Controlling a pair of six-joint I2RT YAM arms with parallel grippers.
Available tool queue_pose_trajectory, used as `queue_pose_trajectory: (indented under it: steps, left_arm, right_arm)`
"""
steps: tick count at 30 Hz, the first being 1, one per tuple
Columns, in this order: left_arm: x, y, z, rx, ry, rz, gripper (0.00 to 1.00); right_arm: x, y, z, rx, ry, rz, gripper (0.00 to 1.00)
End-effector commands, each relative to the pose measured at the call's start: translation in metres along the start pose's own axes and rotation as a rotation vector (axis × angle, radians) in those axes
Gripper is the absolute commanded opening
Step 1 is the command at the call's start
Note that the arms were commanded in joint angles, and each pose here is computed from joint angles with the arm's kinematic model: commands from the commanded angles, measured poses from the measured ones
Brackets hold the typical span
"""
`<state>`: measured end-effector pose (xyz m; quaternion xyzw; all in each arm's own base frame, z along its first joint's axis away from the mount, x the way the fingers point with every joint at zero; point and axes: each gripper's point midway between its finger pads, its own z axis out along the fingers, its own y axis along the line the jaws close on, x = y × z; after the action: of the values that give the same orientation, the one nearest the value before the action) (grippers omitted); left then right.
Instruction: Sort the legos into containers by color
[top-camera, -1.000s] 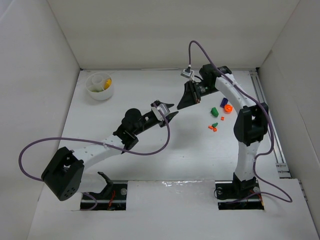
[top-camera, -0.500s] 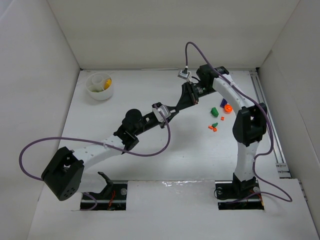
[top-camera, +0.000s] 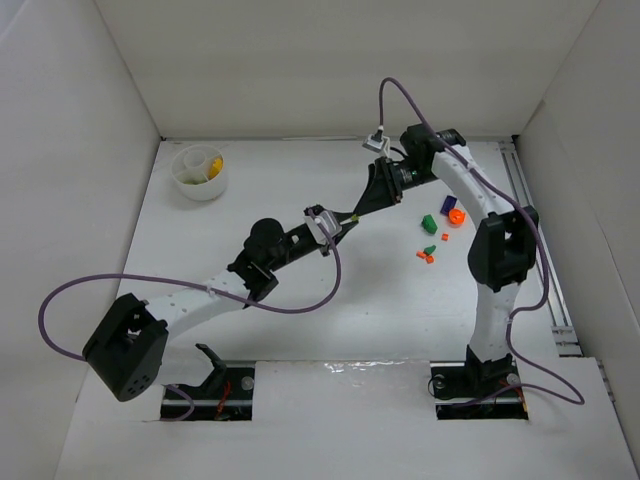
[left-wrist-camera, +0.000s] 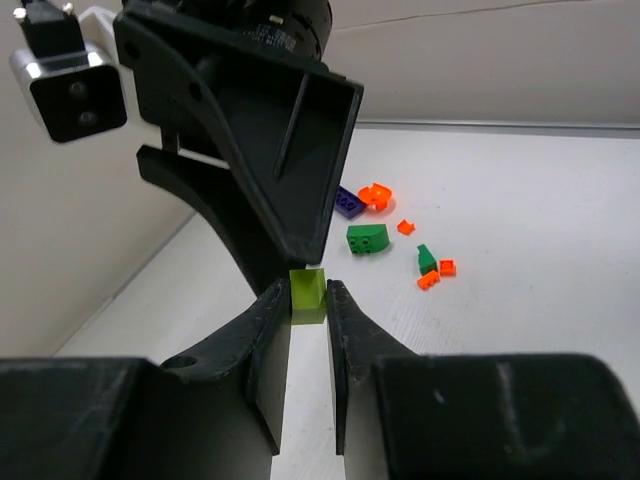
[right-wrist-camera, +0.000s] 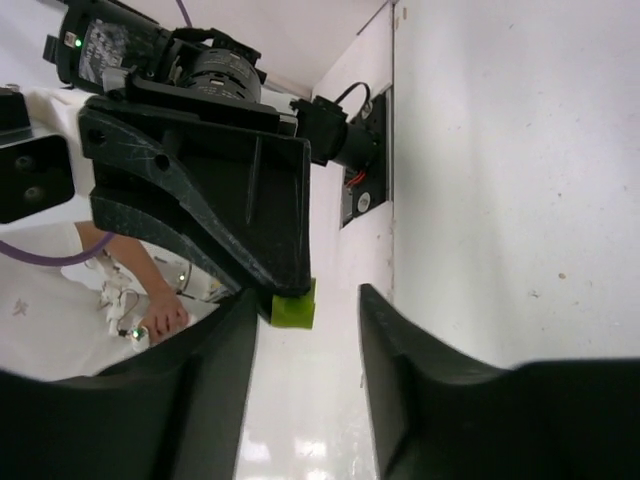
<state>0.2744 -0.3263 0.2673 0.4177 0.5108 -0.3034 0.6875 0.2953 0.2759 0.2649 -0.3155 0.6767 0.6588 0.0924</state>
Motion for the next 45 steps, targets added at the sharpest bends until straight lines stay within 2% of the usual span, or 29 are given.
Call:
queue_pose_trajectory:
  steps: [1,5,9,10,12,13,14,15,16,17,18,19,21,23,24,25,26,27,28,29,30,32,33,35,38,45]
  left_arm:
    - [-0.01,0.003,-0.001,-0.011,-0.028,0.011,0.0]
    - [-0.01,0.006,-0.002,-0.03,-0.024,0.0,0.0]
    - [-0.008,0.018,-0.004,-0.091,0.039,-0.016,0.0]
    - [-0.004,0.033,-0.013,-0.138,0.077,-0.043,0.0]
    - [-0.016,0.059,-0.02,-0.227,0.086,-0.108,0.0]
    - [-0.017,0.077,-0.028,-0.272,0.103,-0.122,0.0]
    - [-0.011,0.084,-0.035,-0.289,0.157,-0.137,0.0]
    - [-0.025,0.096,-0.035,-0.311,0.147,-0.143,0.0]
    - [-0.028,0.105,-0.039,-0.338,0.164,-0.146,0.0]
    - [-0.02,0.116,-0.048,-0.368,0.217,-0.17,0.0]
    - [-0.033,0.132,-0.05,-0.412,0.213,-0.163,0.0]
    - [-0.036,0.141,-0.056,-0.436,0.222,-0.173,0.0]
    - [-0.021,0.175,-0.08,-0.538,0.275,-0.271,0.0]
    - [-0.025,0.205,-0.098,-0.608,0.284,-0.324,0.0]
    - [0.0,0.226,-0.121,-0.691,0.358,-0.401,0.0]
    - [0.007,0.237,-0.132,-0.737,0.387,-0.429,0.0]
    - [-0.002,0.253,-0.138,-0.772,0.385,-0.44,0.0]
    - [0.018,0.272,-0.155,-0.827,0.438,-0.476,0.0]
    - [0.031,0.274,-0.165,-0.85,0.492,-0.527,0.0]
    - [0.027,0.285,-0.169,-0.876,0.488,-0.545,0.0]
    - [0.039,0.289,-0.175,-0.883,0.508,-0.581,0.0]
    - [0.044,0.301,-0.194,-0.929,0.502,-0.611,0.0]
    - [0.044,0.304,-0.199,-0.943,0.501,-0.612,0.0]
    - [0.061,0.314,-0.216,-0.995,0.524,-0.646,0.0]
    - [0.074,0.321,-0.229,-1.025,0.546,-0.67,0.0]
    - [0.095,0.338,-0.237,-1.068,0.598,-0.68,0.0]
  right_arm:
    - [-0.025,0.025,-0.03,0.005,-0.092,-0.117,0.54]
    - [-0.033,0.008,-0.056,0.092,-0.124,-0.139,0.6]
    - [-0.034,-0.026,-0.099,0.261,-0.157,-0.131,0.62]
    - [-0.033,-0.029,-0.108,0.317,-0.154,-0.137,0.64]
    - [-0.027,-0.054,-0.132,0.498,-0.124,-0.158,0.67]
    - [-0.028,-0.052,-0.138,0.578,-0.131,-0.139,0.69]
    - [-0.039,-0.06,-0.15,0.673,-0.148,-0.197,0.7]
    - [-0.039,-0.072,-0.167,0.819,-0.15,-0.197,0.7]
    - [-0.029,-0.084,-0.169,0.877,-0.153,-0.17,0.72]
    - [-0.036,-0.069,-0.177,0.951,-0.213,-0.195,0.74]
    - [-0.052,-0.073,-0.191,1.066,-0.269,-0.268,0.75]
    - [-0.041,-0.08,-0.193,1.1,-0.281,-0.251,0.76]
    - [-0.059,-0.061,-0.202,1.172,-0.398,-0.312,0.78]
    - [-0.057,-0.058,-0.21,1.226,-0.454,-0.287,0.78]
    - [-0.062,-0.058,-0.214,1.239,-0.476,-0.293,0.79]
    - [-0.062,-0.06,-0.217,1.259,-0.49,-0.287,0.79]
    - [-0.06,-0.064,-0.228,1.322,-0.52,-0.272,0.79]
    - [-0.063,-0.062,-0.237,1.364,-0.57,-0.268,0.82]
    - [-0.072,-0.062,-0.242,1.405,-0.609,-0.307,0.86]
    - [-0.073,-0.066,-0.252,1.474,-0.632,-0.303,0.9]
    - [-0.072,-0.068,-0.257,1.497,-0.66,-0.283,1.0]
    - [-0.075,-0.071,-0.266,1.541,-0.685,-0.284,1.0]
    - [-0.079,-0.066,-0.27,1.495,-0.693,-0.3,1.0]
    - [-0.076,-0.077,-0.267,1.421,-0.652,-0.271,1.0]
    - [-0.08,-0.091,-0.265,1.401,-0.609,-0.222,1.0]
    - [-0.082,-0.1,-0.256,1.349,-0.581,-0.212,1.0]
